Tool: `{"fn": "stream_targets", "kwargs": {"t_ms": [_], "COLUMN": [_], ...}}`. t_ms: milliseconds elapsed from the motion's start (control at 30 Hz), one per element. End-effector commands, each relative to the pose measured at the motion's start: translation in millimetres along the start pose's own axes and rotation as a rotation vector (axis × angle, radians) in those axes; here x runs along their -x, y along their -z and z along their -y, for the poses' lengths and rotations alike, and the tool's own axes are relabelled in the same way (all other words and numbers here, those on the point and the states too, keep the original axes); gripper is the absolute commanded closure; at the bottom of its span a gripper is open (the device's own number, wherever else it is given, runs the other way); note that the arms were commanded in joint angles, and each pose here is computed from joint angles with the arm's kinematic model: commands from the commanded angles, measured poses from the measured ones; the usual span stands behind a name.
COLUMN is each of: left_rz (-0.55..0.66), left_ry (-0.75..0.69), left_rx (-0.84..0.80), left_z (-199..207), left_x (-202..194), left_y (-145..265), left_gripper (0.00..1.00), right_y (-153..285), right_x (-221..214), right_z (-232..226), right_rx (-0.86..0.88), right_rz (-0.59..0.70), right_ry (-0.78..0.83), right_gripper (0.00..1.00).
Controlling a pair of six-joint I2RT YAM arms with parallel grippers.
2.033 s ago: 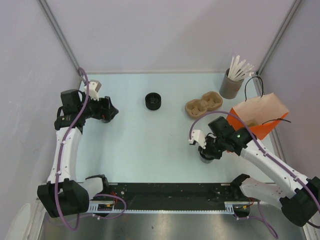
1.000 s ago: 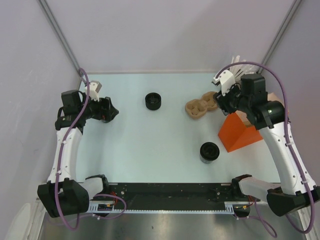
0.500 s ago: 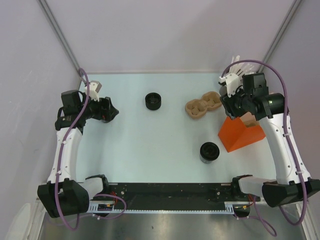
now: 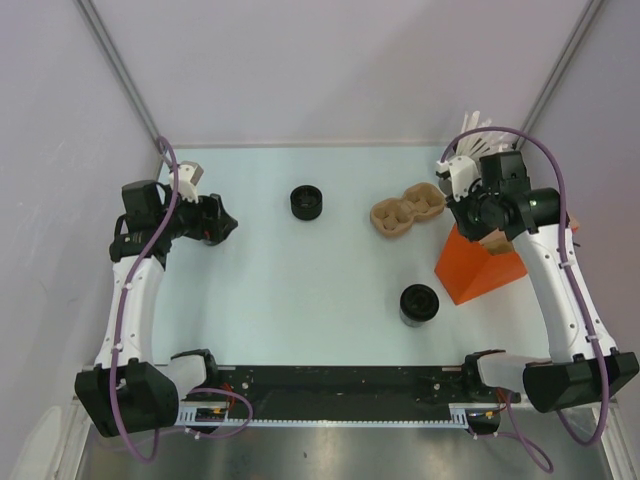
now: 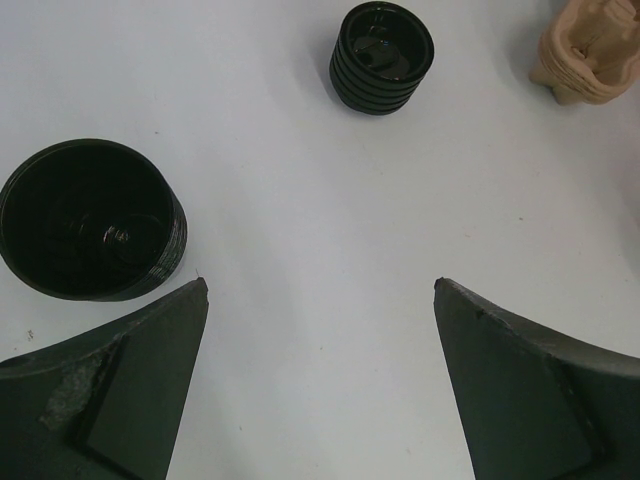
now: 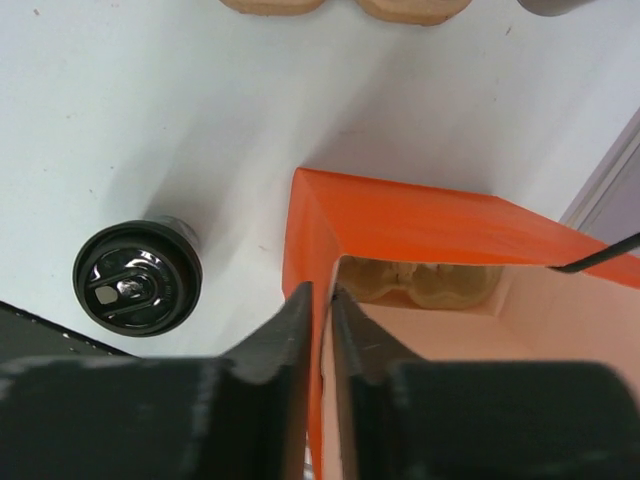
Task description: Pack the takeout coffee
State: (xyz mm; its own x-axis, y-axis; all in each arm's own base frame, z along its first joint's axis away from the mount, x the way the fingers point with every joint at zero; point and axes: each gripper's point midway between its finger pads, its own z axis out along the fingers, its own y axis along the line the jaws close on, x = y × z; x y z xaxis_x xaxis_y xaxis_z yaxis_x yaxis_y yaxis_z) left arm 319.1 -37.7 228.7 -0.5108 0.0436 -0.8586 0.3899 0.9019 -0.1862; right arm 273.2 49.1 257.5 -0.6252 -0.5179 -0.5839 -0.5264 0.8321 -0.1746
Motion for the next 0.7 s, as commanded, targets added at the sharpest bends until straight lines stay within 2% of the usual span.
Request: {"fn": "stream_targets", "kwargs": {"t_ms": [0,33,67,667], "left_rz": [0.043,0.042,0.041,0.041], "left_ry": [-0.016,-0.015,-0.013,-0.012], "left_rx": [-0.021,-0.021,-0.02,-0.023], "left_z": [4.5,4.5,4.1,5.1], "left_x": [7.5,6.9,6.5,5.9], "left_y": [4.1,3.9,3.6,4.4], "left_gripper": [0.0,0.0,0.0,0.0], "right_y": [-5.7,-6.5,-7.1,-32.8], "right_x": [3.3,4.8,6.7,67.5], "right_z": [-1.7,-1.6,-1.4,-40.2], "right_rx": [0.013,0.011,0.004,-0.006], "right_rz": [0.003,0.005,0.003,0.055], "right_ry": [-0.024,-0.023,-0.02,0.047], "right_gripper": [0.91,0.99,1.0,1.0]}}
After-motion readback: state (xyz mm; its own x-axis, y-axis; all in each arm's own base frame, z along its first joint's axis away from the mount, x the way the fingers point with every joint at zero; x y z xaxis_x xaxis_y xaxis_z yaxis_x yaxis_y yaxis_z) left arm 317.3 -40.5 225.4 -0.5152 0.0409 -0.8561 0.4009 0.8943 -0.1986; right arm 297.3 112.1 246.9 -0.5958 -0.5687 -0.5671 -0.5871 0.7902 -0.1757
